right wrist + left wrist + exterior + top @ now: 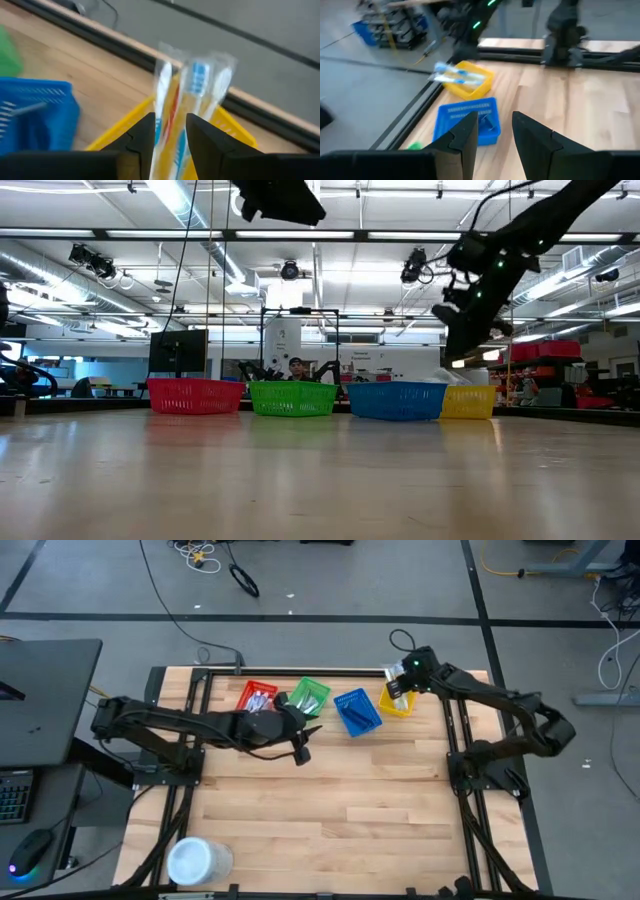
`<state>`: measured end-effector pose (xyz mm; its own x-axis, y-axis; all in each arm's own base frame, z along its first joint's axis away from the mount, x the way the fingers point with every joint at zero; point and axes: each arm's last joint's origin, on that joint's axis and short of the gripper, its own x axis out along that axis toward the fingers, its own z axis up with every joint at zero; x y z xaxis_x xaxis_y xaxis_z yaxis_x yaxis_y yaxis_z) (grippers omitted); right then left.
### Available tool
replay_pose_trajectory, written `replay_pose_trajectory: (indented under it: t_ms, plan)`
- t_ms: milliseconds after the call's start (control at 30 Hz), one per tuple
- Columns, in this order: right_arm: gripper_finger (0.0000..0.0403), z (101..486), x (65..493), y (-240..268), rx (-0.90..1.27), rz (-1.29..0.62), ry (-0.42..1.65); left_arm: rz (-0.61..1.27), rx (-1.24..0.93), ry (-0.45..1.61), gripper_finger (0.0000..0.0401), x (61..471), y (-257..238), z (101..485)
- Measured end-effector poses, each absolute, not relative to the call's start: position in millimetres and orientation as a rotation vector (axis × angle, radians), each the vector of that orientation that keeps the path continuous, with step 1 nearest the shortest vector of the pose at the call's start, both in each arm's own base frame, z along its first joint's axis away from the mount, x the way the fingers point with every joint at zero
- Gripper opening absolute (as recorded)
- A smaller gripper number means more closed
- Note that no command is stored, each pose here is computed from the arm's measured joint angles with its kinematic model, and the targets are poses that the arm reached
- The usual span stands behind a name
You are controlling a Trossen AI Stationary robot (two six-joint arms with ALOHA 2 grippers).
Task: Pick & Place Travel size toiletries
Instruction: Return to Home Position
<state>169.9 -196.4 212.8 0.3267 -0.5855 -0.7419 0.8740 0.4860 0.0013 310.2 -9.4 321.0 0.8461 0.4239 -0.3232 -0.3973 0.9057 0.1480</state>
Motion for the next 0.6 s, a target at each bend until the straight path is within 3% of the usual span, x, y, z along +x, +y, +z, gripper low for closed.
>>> replay_pose_trajectory:
  t_ms: [167,333,467,600]
  plan:
    - [0.0119,240,161,-178,0.414,-0.933,0.673,0.545,0.048,0.386,0.0128,289,-5,331]
    - [0.0111,268,157,-148,0.385,-0.725,0.567,0.573,0.034,0.395,0.0127,240,-1,357]
    - [0.0069,289,156,-118,0.270,-0.590,0.487,0.560,0.081,0.424,0.0103,194,2,373]
    - [0.0013,307,150,-89,0.127,-0.489,0.416,0.562,0.043,0.392,0.0047,151,5,384]
